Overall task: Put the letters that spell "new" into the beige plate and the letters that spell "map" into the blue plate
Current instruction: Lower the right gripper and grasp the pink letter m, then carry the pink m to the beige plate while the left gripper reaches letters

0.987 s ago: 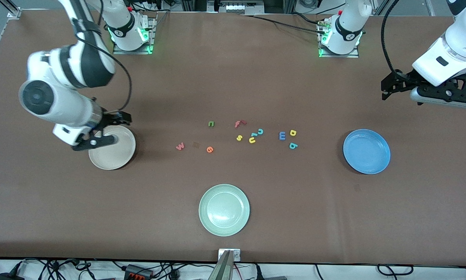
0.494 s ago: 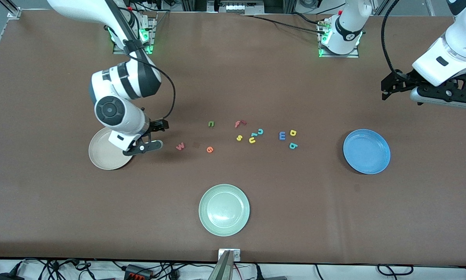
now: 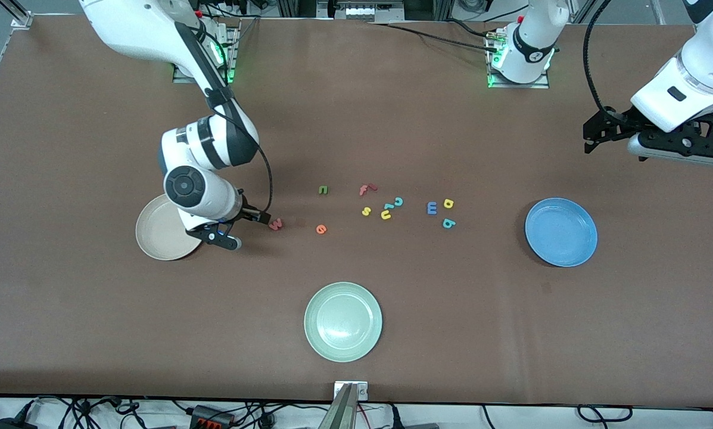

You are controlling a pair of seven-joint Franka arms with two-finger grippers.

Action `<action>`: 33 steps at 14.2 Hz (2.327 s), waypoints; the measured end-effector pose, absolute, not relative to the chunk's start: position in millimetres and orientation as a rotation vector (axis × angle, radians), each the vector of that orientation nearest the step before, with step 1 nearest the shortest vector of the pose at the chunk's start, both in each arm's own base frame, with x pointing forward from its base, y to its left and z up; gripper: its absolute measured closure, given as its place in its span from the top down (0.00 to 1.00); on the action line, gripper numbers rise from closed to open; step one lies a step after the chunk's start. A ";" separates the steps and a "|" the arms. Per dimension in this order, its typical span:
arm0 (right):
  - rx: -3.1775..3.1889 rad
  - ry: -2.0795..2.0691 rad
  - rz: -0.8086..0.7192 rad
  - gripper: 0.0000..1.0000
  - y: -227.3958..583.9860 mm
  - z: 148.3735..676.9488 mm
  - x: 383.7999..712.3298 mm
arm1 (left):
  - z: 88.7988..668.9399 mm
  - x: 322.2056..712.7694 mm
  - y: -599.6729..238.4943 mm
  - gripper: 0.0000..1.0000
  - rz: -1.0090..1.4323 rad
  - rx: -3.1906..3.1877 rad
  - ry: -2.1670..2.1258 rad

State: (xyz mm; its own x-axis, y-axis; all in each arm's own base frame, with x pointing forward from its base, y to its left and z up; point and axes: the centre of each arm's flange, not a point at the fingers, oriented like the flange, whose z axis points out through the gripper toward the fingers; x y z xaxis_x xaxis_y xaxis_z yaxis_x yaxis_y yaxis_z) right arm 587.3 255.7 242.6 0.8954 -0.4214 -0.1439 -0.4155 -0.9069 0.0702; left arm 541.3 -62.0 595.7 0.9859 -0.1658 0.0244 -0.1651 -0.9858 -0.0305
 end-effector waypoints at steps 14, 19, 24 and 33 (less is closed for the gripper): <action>2.902 -1.171 -0.086 0.85 298.2 182.7 579.9 | 593.0 538.2 -63.2 1.00 0.002 -3.101 0.262; 2.905 -1.178 -0.074 0.74 299.5 175.0 579.7 | 559.1 538.5 -69.3 1.00 0.207 -3.093 0.286; 2.918 -1.179 -0.058 0.48 302.2 176.2 581.9 | 495.1 556.2 -112.5 1.00 0.357 -3.078 0.187; 2.937 -0.974 -0.135 0.27 256.8 213.0 617.2 | 314.6 572.9 -268.5 1.00 0.261 -3.105 -0.080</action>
